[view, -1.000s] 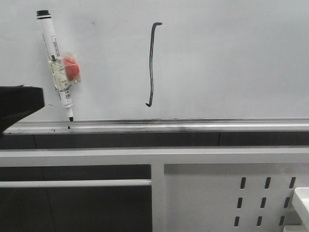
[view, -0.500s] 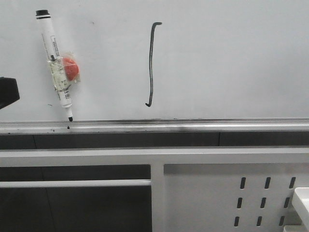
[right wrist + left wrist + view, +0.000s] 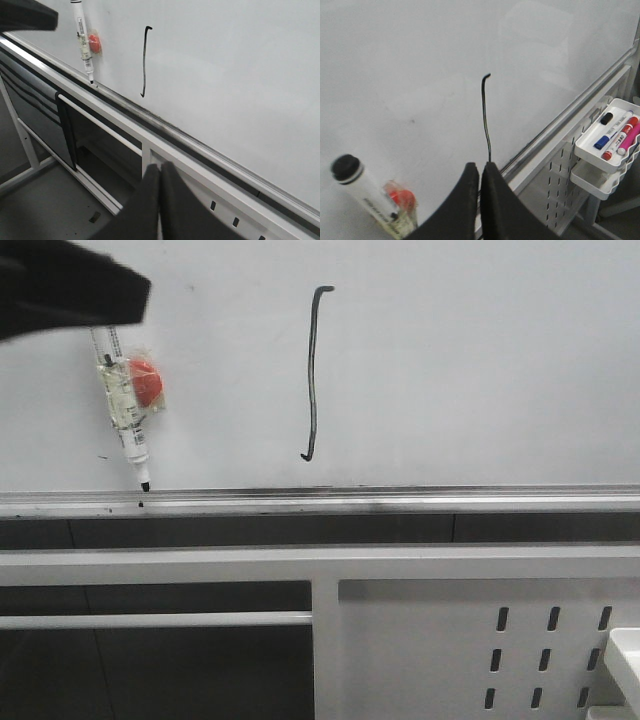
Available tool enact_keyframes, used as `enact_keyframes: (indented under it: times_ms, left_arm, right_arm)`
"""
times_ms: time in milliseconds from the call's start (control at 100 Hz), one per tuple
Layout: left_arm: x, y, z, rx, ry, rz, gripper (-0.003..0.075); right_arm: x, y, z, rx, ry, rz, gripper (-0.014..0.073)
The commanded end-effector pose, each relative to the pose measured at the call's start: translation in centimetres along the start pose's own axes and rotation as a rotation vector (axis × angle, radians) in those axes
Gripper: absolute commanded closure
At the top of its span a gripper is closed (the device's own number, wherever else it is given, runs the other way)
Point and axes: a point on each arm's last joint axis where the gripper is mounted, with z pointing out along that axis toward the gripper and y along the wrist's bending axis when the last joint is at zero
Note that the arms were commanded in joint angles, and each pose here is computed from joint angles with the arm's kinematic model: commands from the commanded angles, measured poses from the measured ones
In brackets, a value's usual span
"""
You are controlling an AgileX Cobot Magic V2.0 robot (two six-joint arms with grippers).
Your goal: Write number 1 on whiteboard
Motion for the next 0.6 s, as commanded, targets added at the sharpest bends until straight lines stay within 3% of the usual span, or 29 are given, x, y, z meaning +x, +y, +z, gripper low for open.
enact_keyframes:
  times_ms: [0, 150, 300, 590]
  left_arm:
    - [-2.8, 0.4, -2.8, -0.017, -0.084, 0.019, 0.0740]
    - [-3.5, 0.4, -7.2, -0.020, -0.153, -0.079, 0.0740]
    - [-4.2, 0.5, -10.0, -0.027, -0.263, -0.088, 0.0740]
    - [-4.1, 0.7, -11.4, -0.074, -0.292, 0.032, 0.0740]
  right_arm:
    - [-1.2, 0.0, -0.2, -0.010, -0.069, -0.023, 0.0645]
    - [-1.2, 0.0, -0.2, -0.010, -0.069, -0.023, 0.0645]
    - [-1.2, 0.0, -0.2, -0.010, -0.069, -0.023, 0.0645]
    - [-1.2, 0.0, -0.2, -0.010, -0.069, -0.023, 0.0645]
